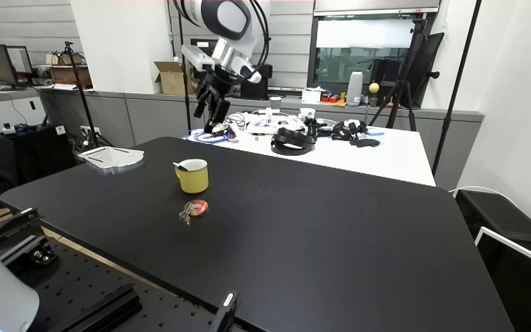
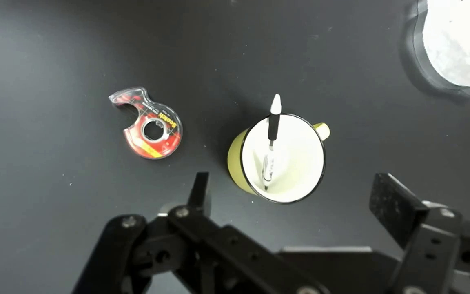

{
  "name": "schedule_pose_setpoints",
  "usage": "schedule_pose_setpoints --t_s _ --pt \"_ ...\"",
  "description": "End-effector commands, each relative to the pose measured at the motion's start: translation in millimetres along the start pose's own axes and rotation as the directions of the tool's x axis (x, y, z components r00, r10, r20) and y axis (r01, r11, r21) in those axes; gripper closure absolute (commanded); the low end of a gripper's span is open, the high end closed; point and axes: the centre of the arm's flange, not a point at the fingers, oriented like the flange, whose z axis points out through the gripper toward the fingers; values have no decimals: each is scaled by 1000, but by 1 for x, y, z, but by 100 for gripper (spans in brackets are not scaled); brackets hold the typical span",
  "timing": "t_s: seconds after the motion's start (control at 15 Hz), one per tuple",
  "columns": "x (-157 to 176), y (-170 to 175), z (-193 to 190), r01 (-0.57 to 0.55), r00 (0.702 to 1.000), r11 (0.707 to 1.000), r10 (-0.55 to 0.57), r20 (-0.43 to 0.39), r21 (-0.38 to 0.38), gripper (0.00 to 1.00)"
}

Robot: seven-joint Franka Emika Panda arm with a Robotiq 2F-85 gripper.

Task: Remove the pen from the mug.

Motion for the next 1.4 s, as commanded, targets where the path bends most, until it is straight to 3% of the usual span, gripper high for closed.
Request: schedule_pose_setpoints --t_s 0.0,0.53,1.33 --pt "17 2 36 -70 996 998 70 54 4 0" --pt "17 11 95 -117 978 992 121 171 -35 0" --pt "8 2 124 -96 975 995 97 200 -15 0"
